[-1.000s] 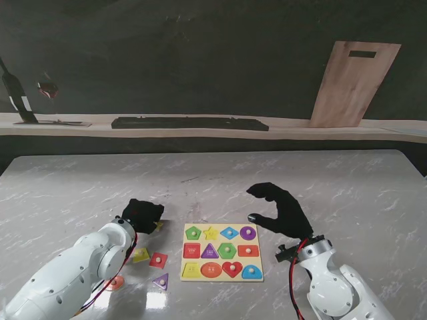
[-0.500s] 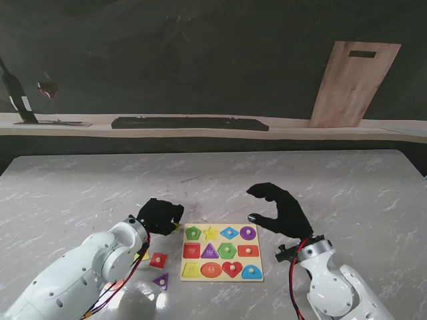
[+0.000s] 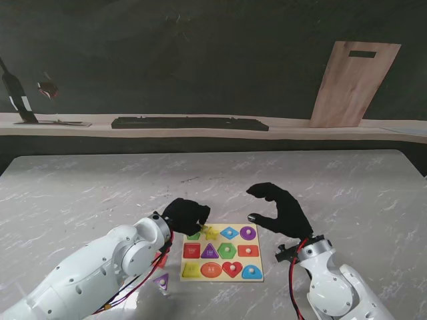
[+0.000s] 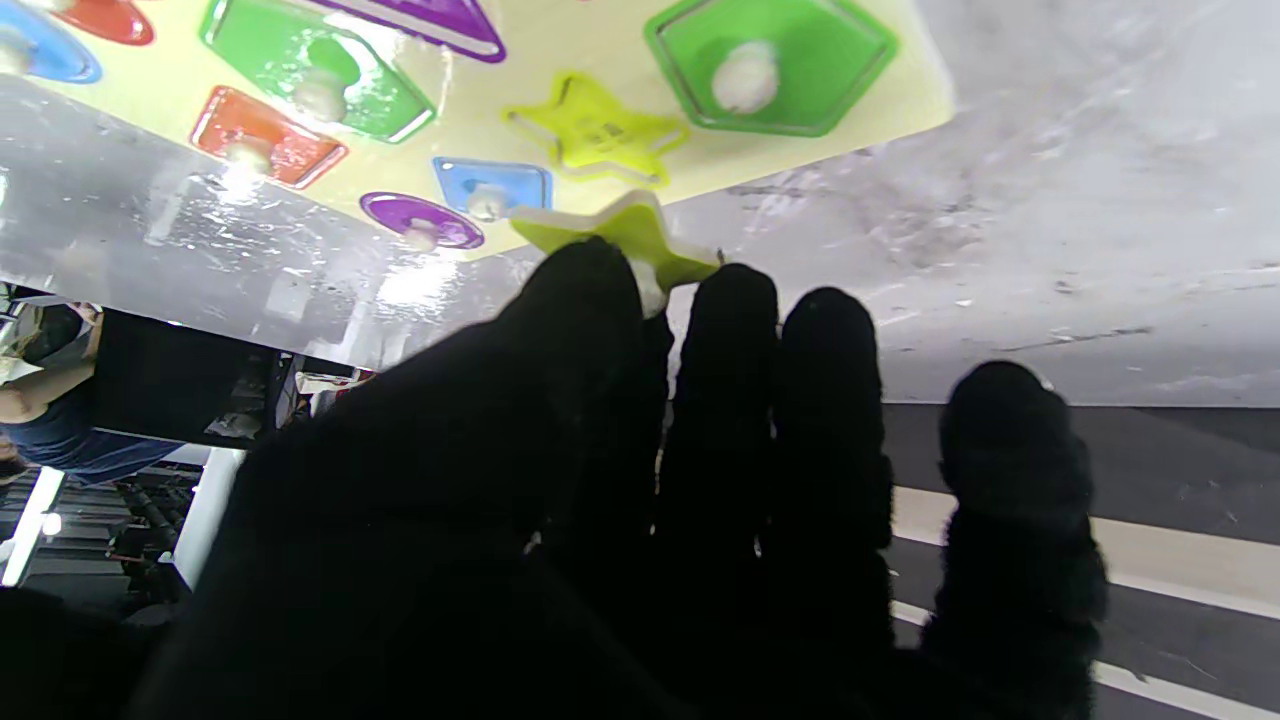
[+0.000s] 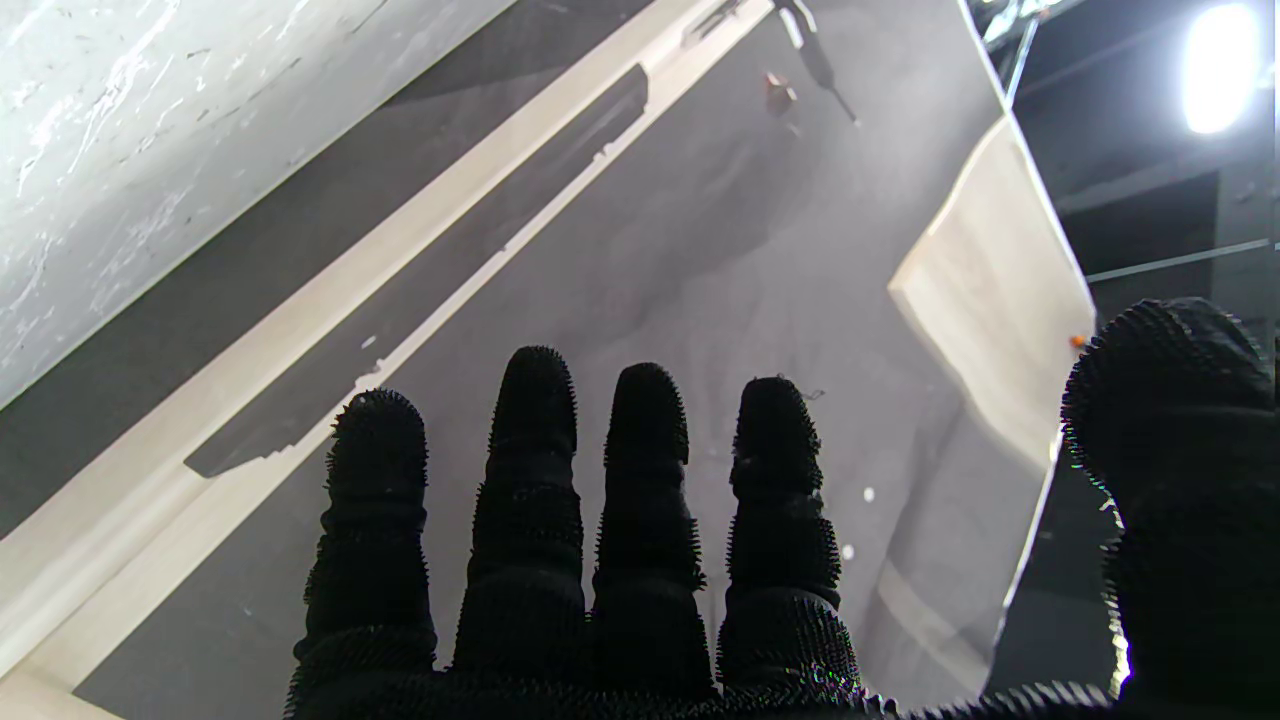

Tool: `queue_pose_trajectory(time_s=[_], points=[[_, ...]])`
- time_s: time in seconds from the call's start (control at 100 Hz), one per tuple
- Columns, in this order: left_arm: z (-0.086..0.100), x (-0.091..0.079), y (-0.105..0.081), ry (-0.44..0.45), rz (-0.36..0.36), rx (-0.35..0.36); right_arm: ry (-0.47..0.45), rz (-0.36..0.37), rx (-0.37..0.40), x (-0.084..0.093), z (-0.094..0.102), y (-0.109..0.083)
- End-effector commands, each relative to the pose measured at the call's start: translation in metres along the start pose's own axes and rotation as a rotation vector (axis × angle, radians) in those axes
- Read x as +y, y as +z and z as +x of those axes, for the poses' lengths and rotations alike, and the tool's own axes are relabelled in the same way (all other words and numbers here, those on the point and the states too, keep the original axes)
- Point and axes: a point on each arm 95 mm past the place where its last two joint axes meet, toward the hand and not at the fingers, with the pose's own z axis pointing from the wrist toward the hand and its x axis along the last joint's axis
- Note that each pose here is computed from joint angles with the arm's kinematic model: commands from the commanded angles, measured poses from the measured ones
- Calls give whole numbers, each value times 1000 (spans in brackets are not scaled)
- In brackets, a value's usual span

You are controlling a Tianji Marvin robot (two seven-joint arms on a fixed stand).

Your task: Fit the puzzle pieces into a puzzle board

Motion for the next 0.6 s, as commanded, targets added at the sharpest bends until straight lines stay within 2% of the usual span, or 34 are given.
queue_pose_trajectory(time_s=[0.0,0.33,0.59], points=[[5,-4,8,-9,5,9,6,0,2,-3,2,-1],[18,6,26,-43,-42,42,6,0,1,-3,2,-2],[26,11,37,-75,-88,-1,7,2,2,-3,2,-2]])
